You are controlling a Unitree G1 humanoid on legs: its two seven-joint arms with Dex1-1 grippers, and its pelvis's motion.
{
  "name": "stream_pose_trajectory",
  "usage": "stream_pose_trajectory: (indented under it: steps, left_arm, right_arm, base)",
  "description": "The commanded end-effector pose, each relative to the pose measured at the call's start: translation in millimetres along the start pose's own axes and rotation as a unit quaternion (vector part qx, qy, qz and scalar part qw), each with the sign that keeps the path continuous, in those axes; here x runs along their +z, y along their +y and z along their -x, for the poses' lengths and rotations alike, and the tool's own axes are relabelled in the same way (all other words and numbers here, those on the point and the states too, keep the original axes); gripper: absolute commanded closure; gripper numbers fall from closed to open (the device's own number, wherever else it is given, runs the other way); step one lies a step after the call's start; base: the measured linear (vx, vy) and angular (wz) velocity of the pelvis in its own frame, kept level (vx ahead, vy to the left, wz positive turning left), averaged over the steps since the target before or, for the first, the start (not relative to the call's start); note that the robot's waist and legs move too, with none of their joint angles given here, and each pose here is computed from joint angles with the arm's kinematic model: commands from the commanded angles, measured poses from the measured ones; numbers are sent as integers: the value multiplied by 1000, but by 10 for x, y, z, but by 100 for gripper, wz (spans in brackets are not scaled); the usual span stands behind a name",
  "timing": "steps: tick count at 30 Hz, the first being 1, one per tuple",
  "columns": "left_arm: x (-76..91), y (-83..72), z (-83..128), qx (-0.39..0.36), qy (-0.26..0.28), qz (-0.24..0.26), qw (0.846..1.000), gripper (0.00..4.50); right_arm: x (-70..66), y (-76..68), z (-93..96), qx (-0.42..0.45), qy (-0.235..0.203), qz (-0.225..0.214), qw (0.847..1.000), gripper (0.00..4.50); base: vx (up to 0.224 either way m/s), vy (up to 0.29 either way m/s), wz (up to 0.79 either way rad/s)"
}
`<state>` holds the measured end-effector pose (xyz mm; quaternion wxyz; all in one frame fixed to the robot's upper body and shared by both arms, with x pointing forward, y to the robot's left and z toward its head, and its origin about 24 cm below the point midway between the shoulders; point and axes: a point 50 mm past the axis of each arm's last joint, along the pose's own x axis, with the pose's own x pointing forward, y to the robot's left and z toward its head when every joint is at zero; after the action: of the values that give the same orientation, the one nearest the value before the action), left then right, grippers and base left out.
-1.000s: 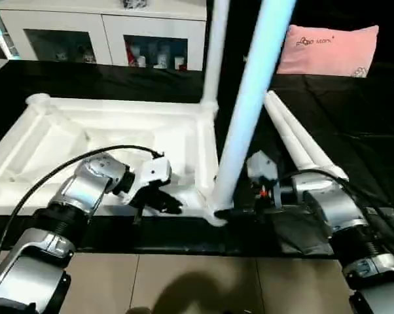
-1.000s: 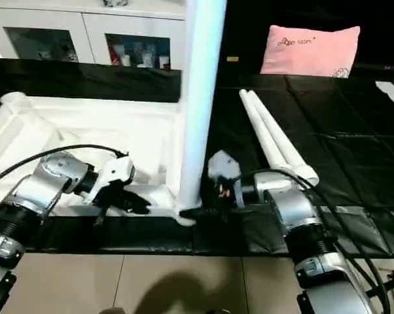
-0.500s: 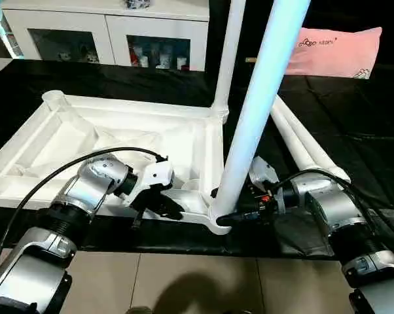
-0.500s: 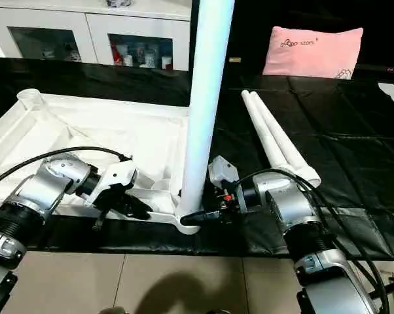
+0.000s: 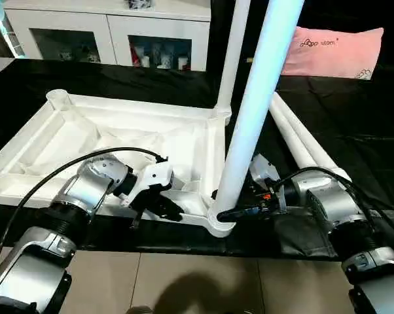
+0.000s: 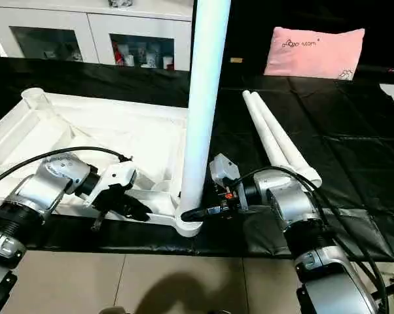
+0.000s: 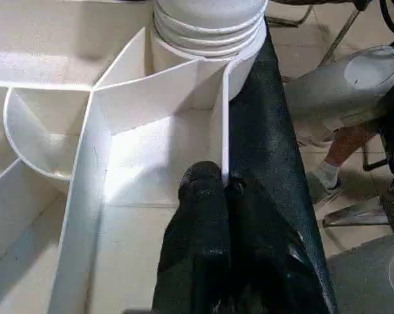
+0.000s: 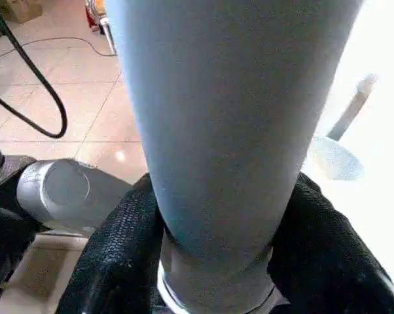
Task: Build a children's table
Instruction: Rotate leg to tighten
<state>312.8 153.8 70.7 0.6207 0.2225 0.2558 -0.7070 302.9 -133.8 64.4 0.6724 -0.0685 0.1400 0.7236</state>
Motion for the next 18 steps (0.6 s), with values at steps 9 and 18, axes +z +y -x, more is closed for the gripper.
stream_pose_trajectory:
  steps: [9, 18]
  left_arm:
    - [89, 113, -58, 61, -35, 35, 997, 450]
    - [393, 402, -162, 215, -124, 146, 958, 450]
  right_arm:
    - [-64, 42, -167, -26, -33, -34, 999, 249]
    - [-135, -249, -564, -241, -43, -145, 959, 250]
  base:
    - [0, 0, 0]
    - [-6, -1, -1]
